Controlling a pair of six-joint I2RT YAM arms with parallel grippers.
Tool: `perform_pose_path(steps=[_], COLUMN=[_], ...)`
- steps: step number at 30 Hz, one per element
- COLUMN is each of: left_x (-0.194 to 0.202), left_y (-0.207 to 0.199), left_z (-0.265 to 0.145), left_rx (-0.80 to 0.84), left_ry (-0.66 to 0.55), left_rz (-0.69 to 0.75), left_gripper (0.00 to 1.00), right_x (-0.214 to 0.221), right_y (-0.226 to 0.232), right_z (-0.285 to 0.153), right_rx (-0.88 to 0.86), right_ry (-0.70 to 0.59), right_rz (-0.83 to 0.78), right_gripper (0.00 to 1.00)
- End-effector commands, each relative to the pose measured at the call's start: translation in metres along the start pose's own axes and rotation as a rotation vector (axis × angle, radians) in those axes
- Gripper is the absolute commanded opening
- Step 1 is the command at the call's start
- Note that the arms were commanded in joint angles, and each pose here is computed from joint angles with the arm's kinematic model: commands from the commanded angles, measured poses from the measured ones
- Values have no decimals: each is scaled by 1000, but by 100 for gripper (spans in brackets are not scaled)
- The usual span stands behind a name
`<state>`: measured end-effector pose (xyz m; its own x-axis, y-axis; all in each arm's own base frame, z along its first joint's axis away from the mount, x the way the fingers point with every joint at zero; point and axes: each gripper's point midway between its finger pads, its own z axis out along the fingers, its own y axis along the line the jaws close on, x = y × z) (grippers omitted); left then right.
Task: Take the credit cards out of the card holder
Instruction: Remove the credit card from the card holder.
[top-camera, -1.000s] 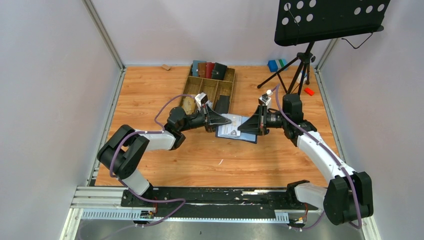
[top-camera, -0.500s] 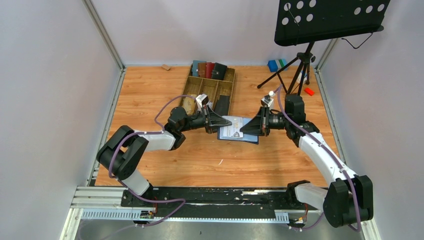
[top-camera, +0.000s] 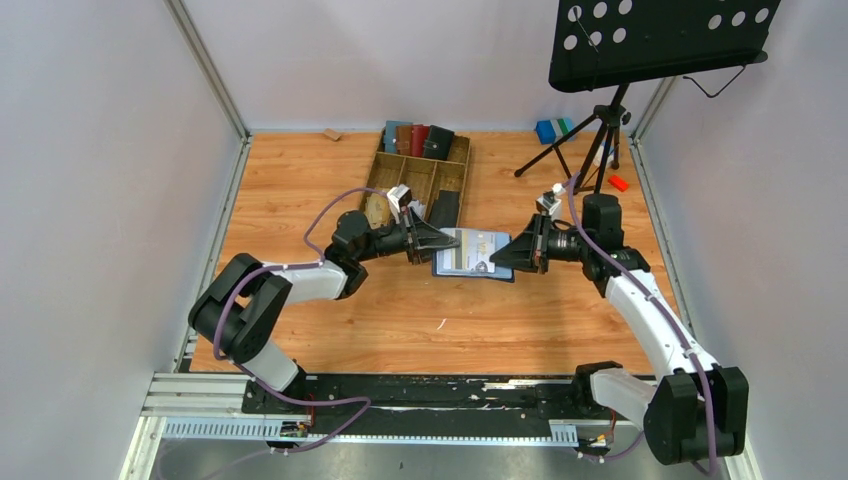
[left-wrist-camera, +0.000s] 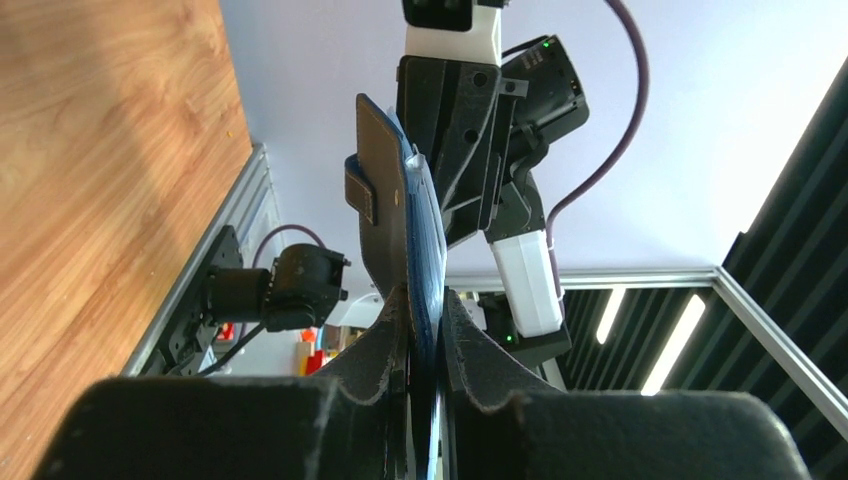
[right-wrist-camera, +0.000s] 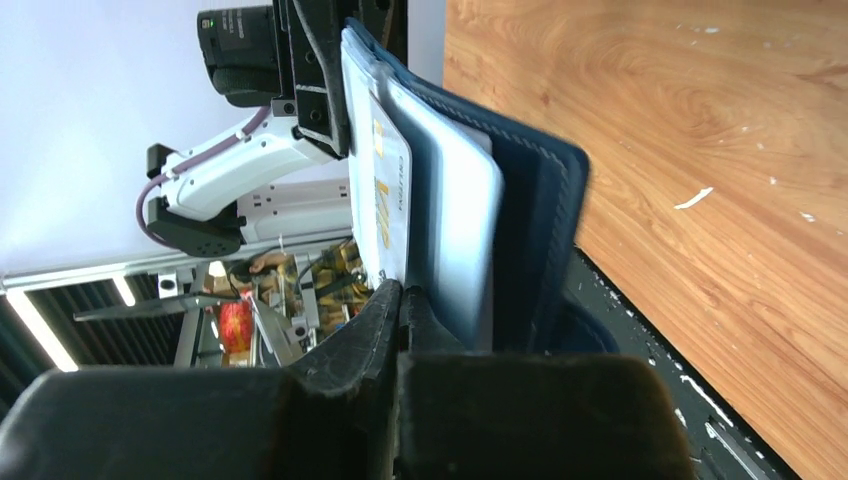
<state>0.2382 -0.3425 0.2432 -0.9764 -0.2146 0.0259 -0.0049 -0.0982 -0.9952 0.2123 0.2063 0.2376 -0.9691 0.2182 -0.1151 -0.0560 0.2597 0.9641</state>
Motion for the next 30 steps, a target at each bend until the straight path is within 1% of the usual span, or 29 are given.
perform_pose_path(steps=[1, 9, 15, 19, 21, 23, 24, 25, 30], left_x=[-2, -2, -12, -14, -18, -21, -19, -18, -12], left_y=[-41, -37, -16, 6, 22, 42, 55, 61, 80], left_z=[-7, -6, -20, -29, -37, -51, -60, -66, -84], left_rx=[115, 97, -6, -151, -266, -421, -511, -560, -684], left_ry=[-19, -11, -27, -26, -23, -17, -5, 9, 32], left_rz=[99, 97, 89, 114, 173, 196, 174, 185, 187], left_gripper=[0, 0, 0, 0, 0, 0, 0, 0, 0], right_x=[-3, -7, -18, -24, -28, -32, -35, -38, -53], right_y=[-13, -13, -12, -10, -9, -8, -7, -6, 1], right_z=[-7, -9, -14, -14, -13, -11, -10, -8, 7], right_rx=[42, 60, 88, 89, 88, 80, 73, 68, 54], right_ry=[-43, -59, -90, -100, -104, -108, -109, -112, -99], right_rz=[1, -10, -45, -57, -64, -68, -62, -60, -73], right_gripper=[0, 0, 0, 0, 0, 0, 0, 0, 0])
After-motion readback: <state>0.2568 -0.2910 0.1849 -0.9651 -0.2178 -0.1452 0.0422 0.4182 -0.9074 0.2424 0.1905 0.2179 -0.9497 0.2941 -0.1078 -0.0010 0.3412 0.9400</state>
